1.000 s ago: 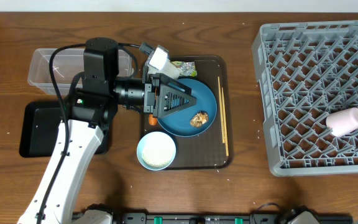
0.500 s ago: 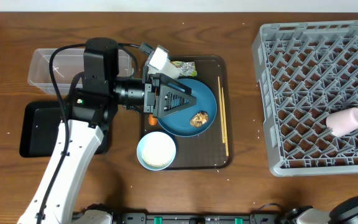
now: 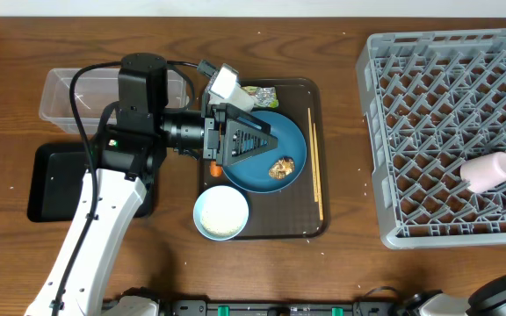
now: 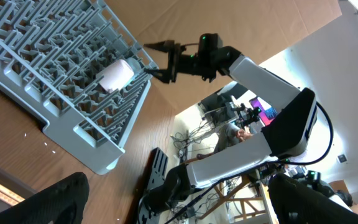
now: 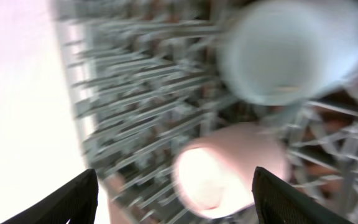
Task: Sort waste into correct bins and load items into the dishwasher rack
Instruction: 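Hand blue cup to right gripper and place it in the rack, then grasp the rim of the blue plate with left gripper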
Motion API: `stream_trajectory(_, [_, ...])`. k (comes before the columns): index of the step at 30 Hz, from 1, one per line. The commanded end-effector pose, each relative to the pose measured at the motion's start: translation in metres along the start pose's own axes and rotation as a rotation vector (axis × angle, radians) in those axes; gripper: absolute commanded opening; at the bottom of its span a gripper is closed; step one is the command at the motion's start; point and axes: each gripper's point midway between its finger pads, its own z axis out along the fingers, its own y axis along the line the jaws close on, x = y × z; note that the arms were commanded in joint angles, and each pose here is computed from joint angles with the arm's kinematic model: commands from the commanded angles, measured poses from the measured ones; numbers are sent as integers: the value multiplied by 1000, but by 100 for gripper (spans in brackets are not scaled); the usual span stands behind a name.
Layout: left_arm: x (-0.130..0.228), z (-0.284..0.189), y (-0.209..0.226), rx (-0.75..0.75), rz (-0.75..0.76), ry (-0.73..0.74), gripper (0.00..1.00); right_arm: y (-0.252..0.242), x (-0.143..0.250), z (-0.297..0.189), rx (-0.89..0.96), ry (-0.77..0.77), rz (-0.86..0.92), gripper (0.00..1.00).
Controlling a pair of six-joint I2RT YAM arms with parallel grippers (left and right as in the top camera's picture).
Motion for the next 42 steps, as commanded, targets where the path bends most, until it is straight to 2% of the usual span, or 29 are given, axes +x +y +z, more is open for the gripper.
stream_trajectory(1, [0,0,1,-9,42,-3,93,73,29,-31,-250,74,-236,72])
stream_trajectory(3, [-2,-1,16,-90,51,-22,91,106,56,-47,-329,85,-400,72])
stream_trajectory(5, [-1,-5,43,-243,36,-43,89,128,85,-58,-373,90,-535,72])
stream_trajectory(8, [16,-35,109,-657,-65,-43,79,150,138,-69,-402,104,-738,73])
stream_trajectory(10, [35,-62,140,-920,-127,-10,77,154,169,-71,-387,117,-838,73])
stream_trajectory(11, [45,-74,148,-1020,-148,17,77,153,183,-71,-366,124,-883,73])
stream_trajectory(13, [62,-84,154,-1121,-177,75,77,145,205,-68,-298,131,-964,75])
stream_trajectory(19, [100,-95,152,-1230,-246,222,77,115,246,-54,-77,154,-1107,77])
stream_trajectory(24, [103,-99,154,-1254,-254,233,77,108,270,-48,-63,219,-1160,80])
stream_trajectory(34, [90,-71,163,-1206,-165,227,77,100,273,-42,-29,260,-1131,82])
stream_trajectory(39, [95,-34,176,-1159,-58,326,77,92,274,-43,3,282,-1109,83])
stream_trajectory(42, [99,-20,191,-1183,-23,370,77,90,275,-43,10,288,-1107,83])
